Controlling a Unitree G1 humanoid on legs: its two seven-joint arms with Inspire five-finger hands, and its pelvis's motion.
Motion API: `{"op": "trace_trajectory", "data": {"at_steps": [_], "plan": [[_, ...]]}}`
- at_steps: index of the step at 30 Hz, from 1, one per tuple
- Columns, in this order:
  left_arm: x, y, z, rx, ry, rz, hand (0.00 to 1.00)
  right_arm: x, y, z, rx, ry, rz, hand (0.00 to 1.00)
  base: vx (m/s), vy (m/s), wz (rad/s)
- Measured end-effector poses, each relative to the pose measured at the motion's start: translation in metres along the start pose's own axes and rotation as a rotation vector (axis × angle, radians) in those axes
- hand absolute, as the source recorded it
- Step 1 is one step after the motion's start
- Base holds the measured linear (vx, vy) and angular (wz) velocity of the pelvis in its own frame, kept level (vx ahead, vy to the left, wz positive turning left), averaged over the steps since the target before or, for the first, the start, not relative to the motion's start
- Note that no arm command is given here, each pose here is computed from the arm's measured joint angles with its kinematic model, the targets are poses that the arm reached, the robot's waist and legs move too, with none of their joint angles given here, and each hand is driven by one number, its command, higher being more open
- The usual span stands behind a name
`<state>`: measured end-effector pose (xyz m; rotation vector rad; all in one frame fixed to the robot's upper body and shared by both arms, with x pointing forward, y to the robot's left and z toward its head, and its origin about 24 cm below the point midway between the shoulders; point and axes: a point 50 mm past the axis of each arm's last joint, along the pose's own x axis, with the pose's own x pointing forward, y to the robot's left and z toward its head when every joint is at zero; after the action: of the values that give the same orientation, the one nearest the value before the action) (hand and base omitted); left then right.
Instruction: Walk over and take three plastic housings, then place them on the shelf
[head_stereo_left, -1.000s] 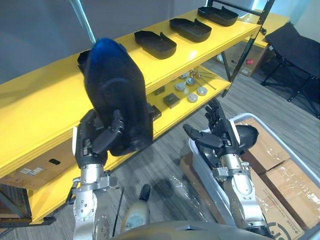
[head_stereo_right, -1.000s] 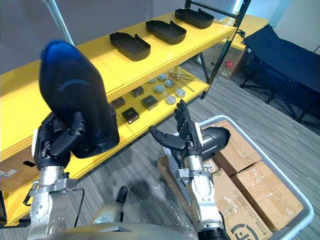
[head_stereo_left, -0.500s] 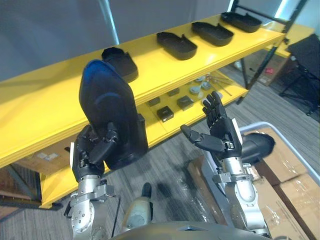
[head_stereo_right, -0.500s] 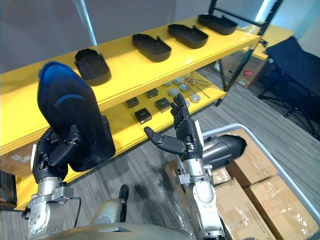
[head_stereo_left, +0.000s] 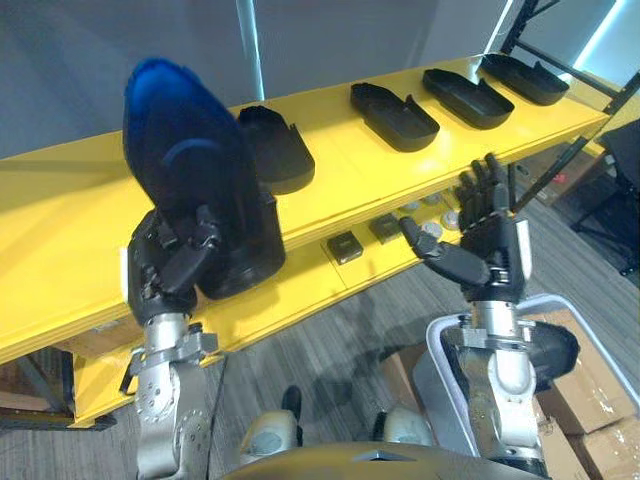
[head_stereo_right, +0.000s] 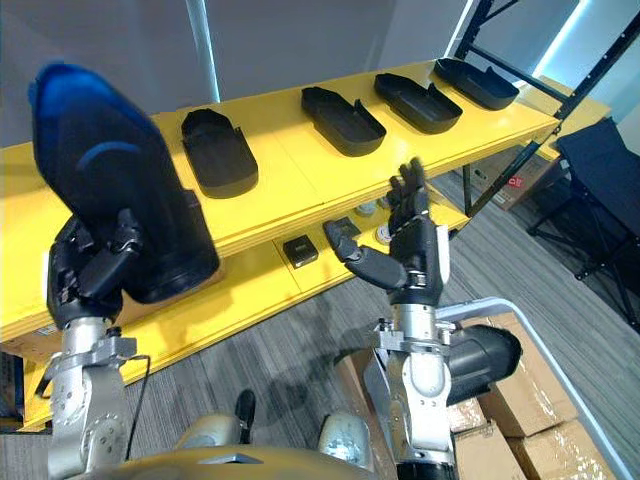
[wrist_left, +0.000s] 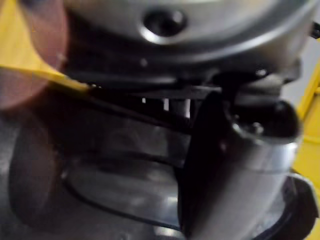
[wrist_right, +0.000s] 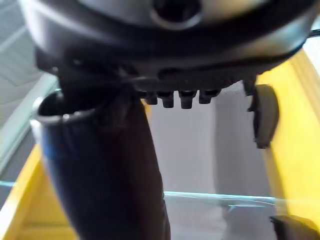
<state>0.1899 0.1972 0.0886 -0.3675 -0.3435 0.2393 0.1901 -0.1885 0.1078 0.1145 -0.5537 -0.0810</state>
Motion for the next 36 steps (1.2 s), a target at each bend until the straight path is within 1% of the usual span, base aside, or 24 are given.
{"op": "trace_trajectory", "data": {"at_steps": [5, 8, 10, 14, 16, 19, 21, 23, 27, 30, 33, 36], "plan": [[-0.005, -0.004, -0.004, -0.026, 0.017, -0.001, 0.0, 0.007, -0.001, 0.034, -0.015, -0.188, 0.03, 1.0, 0.18, -0.226, 0.62], [-0.008, -0.001, -0.004, -0.023, 0.026, 0.016, 0.0, 0.012, -0.003, 0.033, 0.001, -0.181, 0.021, 1.0, 0.22, -0.152, 0.62], [-0.008, -0.007, -0.001, -0.036, 0.01, -0.003, 0.0, 0.015, -0.007, 0.036, -0.013, -0.2, 0.005, 1.0, 0.17, -0.085, 1.03], [-0.004, -0.039, -0.006, -0.119, 0.017, -0.147, 0.0, 0.016, -0.02, 0.036, -0.045, -0.191, -0.108, 1.0, 0.12, 0.074, 1.24], [-0.004, -0.045, -0.006, -0.121, 0.019, -0.187, 0.0, 0.017, -0.022, 0.028, -0.079, -0.163, -0.116, 1.0, 0.07, 0.186, 0.57], [-0.003, -0.033, -0.013, -0.07, 0.056, -0.166, 0.0, 0.02, -0.023, 0.011, -0.087, -0.107, -0.111, 1.0, 0.02, 0.14, 0.15], [-0.005, -0.016, -0.018, -0.023, 0.084, -0.112, 0.0, 0.018, -0.023, 0.005, -0.082, -0.078, -0.105, 1.0, 0.0, 0.088, -0.07], [-0.004, -0.011, -0.018, -0.007, 0.086, -0.098, 0.0, 0.014, -0.024, 0.004, -0.086, -0.064, -0.108, 1.0, -0.02, 0.057, -0.08], [-0.005, -0.014, -0.018, -0.012, 0.086, -0.124, 0.0, 0.002, -0.026, -0.001, -0.034, -0.025, -0.152, 1.0, -0.01, 0.03, -0.02], [-0.005, -0.022, -0.013, -0.031, 0.067, -0.157, 0.0, -0.006, -0.026, -0.005, 0.024, -0.002, -0.201, 1.0, -0.01, 0.019, -0.01], [-0.004, -0.026, -0.009, -0.04, 0.049, -0.174, 0.0, -0.008, -0.019, -0.009, 0.08, 0.012, -0.189, 1.0, -0.01, 0.018, -0.12], [-0.008, -0.021, -0.01, -0.031, 0.064, -0.149, 0.0, -0.003, -0.012, -0.013, 0.095, 0.023, -0.127, 1.0, -0.07, 0.011, -0.38]]}}
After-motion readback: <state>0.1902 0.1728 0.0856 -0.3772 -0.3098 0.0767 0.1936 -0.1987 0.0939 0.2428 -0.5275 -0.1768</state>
